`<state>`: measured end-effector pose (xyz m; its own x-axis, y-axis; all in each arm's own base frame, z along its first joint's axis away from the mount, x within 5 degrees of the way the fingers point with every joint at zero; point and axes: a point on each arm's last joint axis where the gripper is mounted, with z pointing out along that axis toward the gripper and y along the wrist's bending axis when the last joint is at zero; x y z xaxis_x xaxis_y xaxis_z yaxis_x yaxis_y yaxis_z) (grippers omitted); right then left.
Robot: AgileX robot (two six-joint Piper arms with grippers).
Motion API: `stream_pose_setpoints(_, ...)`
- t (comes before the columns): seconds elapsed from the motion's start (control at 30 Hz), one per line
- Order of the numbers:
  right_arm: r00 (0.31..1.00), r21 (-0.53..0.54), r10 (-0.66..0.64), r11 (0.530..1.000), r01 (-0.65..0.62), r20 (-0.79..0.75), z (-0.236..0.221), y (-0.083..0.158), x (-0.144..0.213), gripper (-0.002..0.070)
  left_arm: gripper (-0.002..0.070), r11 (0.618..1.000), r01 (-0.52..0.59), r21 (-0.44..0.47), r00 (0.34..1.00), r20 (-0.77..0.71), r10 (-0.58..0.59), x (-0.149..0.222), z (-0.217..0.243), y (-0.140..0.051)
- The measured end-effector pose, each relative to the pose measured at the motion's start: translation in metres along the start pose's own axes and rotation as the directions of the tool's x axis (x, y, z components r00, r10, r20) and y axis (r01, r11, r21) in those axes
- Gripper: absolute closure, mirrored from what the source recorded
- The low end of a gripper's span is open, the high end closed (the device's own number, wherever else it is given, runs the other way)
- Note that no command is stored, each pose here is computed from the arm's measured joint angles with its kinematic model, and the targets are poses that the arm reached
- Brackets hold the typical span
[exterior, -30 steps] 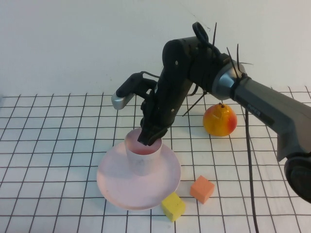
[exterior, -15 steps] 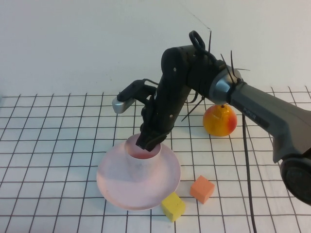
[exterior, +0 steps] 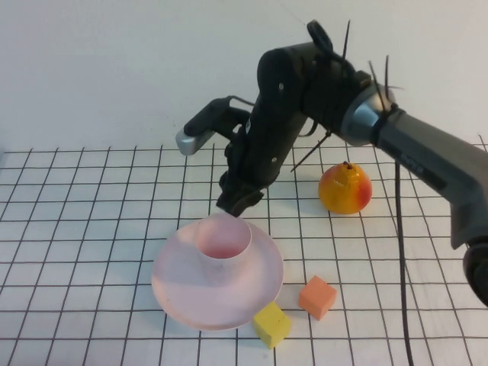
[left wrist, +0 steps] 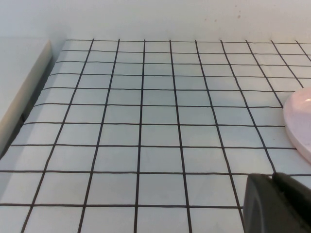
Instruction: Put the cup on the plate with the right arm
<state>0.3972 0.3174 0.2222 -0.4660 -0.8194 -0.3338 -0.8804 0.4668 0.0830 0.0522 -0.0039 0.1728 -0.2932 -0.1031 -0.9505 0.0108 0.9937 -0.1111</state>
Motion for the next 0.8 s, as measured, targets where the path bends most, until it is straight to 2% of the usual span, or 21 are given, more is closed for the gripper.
stream_pose_setpoints(0.17,0.995,0.115,-0.049,0.993,0.039,0.082,-0.066,0.007,-0.004,0.0412,0.0678,1.0,0.0,0.0,1.0,0.0,0.0,0.0,0.0,0.0)
stream_pose_setpoints(0.43,0.962,0.25,-0.132,0.966,0.07,0.241,-0.181,0.035,0.006,0.0415,0.0678,1.0,0.0,0.0,1.0,0.0,0.0,0.0,0.0,0.0)
stream_pose_setpoints(0.6,0.928,0.417,-0.206,0.907,0.063,0.31,-0.26,0.053,0.03,0.0491,0.0678,1.0,0.0,0.0,1.0,0.0,0.0,0.0,0.0,0.0)
stream_pose_setpoints(0.8,0.909,0.576,-0.242,0.817,0.002,0.34,-0.321,0.065,0.059,0.058,0.0678,1.0,0.0,0.0,1.0,0.0,0.0,0.0,0.0,0.0)
